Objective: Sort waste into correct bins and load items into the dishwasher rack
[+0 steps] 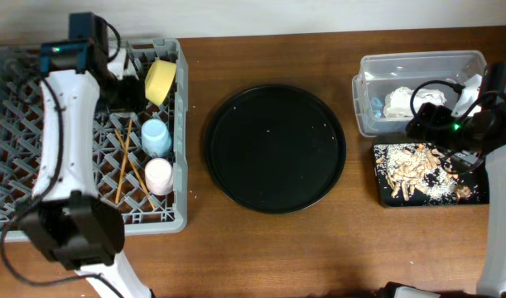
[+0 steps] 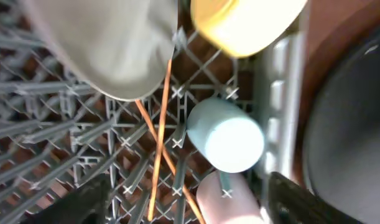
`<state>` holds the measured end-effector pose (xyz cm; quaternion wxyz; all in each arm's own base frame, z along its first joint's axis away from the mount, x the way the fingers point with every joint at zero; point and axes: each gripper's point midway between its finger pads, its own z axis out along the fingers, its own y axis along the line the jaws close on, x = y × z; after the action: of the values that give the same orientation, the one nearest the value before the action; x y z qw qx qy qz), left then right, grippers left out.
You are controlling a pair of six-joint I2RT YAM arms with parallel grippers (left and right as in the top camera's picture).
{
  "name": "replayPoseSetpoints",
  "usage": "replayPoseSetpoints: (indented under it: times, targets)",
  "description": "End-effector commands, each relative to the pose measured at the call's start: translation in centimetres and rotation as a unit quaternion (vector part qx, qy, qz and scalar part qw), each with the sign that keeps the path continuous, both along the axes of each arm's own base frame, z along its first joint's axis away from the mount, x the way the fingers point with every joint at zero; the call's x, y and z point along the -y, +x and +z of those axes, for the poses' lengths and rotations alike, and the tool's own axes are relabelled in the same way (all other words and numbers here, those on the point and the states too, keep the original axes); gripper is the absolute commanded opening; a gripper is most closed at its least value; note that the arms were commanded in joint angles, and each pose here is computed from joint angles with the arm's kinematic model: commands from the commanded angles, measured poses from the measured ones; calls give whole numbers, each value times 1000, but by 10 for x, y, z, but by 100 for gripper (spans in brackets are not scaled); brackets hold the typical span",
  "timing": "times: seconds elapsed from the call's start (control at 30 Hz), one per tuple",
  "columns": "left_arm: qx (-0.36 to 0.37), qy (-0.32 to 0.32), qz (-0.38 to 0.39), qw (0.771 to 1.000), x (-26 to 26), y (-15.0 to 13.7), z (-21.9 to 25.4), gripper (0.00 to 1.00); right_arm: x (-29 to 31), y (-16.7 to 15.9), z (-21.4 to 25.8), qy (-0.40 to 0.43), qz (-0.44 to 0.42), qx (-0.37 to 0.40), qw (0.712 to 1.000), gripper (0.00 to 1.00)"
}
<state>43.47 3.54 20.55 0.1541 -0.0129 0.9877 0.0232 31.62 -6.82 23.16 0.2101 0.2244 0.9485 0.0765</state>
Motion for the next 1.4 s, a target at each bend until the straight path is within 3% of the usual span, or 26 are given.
replayPoseSetpoints:
  times: [0.0,0.03,0.3,0.47,0.67,0.97,1.17,1.37]
  targets:
    - [86,-11,-15,996,10,-9,66,95,-3,-14,40,-38,28,58,997,89]
    - [93,-11,-16,995,11,-11,72,99,-3,-17,47,-44,26,67,996,90]
    - [103,-10,-16,995,11,-14,80,99,-21,-88,155,-114,26,219,969,99]
    - [103,-10,-16,995,11,-14,80,99,-40,-144,170,-123,20,257,958,98]
    - [103,-10,-16,995,11,-14,80,99,-50,-178,170,-129,19,274,953,98]
    - [103,-10,-16,995,11,-14,80,99,-52,-162,160,-129,42,284,949,98]
    - [103,-10,-16,995,11,-14,80,99,-54,-116,143,-152,67,408,898,98]
    - [103,-10,-16,995,11,-14,80,99,-62,-83,57,-155,88,477,861,99]
